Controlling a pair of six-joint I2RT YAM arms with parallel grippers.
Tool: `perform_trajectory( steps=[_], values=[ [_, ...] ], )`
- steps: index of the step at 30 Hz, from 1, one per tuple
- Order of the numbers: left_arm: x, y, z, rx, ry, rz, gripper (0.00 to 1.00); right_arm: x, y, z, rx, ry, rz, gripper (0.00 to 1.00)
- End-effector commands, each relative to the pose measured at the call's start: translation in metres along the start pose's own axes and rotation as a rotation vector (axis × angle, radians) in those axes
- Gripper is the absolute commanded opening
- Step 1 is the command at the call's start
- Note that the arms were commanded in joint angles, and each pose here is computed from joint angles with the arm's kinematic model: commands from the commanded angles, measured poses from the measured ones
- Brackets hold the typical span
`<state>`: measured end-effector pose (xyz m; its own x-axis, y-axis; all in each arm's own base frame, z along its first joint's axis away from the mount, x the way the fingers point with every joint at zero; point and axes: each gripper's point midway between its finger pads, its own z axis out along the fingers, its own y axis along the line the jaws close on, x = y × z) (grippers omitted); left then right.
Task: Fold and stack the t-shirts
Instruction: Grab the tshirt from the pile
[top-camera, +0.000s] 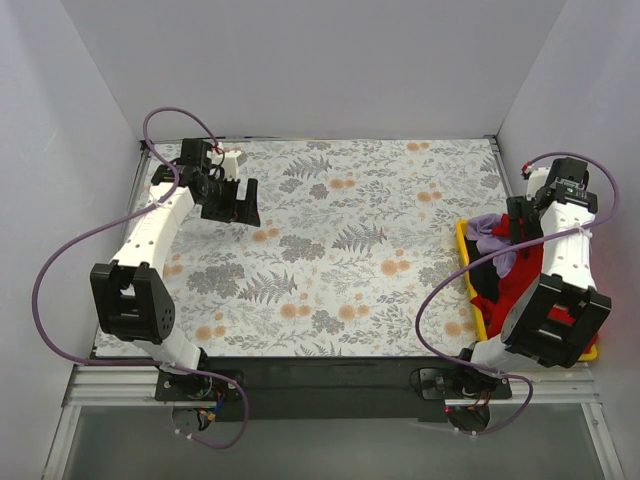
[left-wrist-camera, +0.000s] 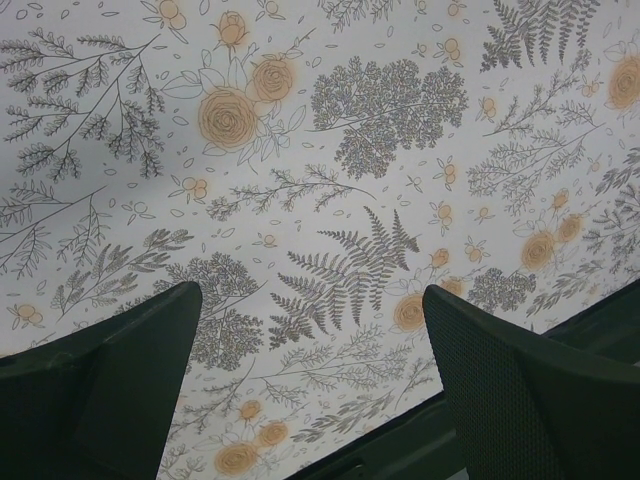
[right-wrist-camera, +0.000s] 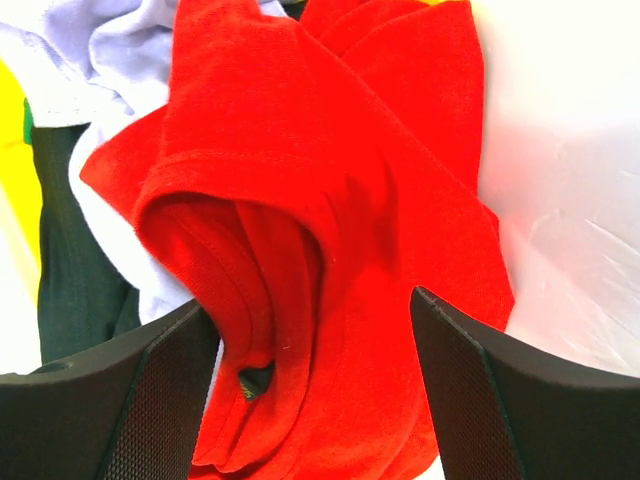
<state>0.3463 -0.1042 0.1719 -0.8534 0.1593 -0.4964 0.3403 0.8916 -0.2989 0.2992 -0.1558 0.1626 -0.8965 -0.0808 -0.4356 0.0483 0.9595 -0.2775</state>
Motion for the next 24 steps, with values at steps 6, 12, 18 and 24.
perform_trajectory(
  steps=[6,12,18,24],
  values=[
    [-0.015,-0.007,-0.008,0.015,-0.044,0.017,0.93,-0.011,-0.014,0.001,0.009,-0.034,0.009,0.8],
    [-0.017,-0.009,-0.007,0.021,-0.049,0.017,0.93,-0.001,-0.011,0.018,-0.021,0.019,0.013,0.55],
    [-0.015,-0.01,-0.008,0.023,-0.048,0.015,0.93,-0.009,-0.013,0.005,-0.023,-0.028,0.014,0.01],
    [-0.023,-0.009,-0.013,0.011,-0.073,0.03,0.93,-0.036,-0.02,-0.049,-0.008,-0.18,-0.028,0.01]
  ],
)
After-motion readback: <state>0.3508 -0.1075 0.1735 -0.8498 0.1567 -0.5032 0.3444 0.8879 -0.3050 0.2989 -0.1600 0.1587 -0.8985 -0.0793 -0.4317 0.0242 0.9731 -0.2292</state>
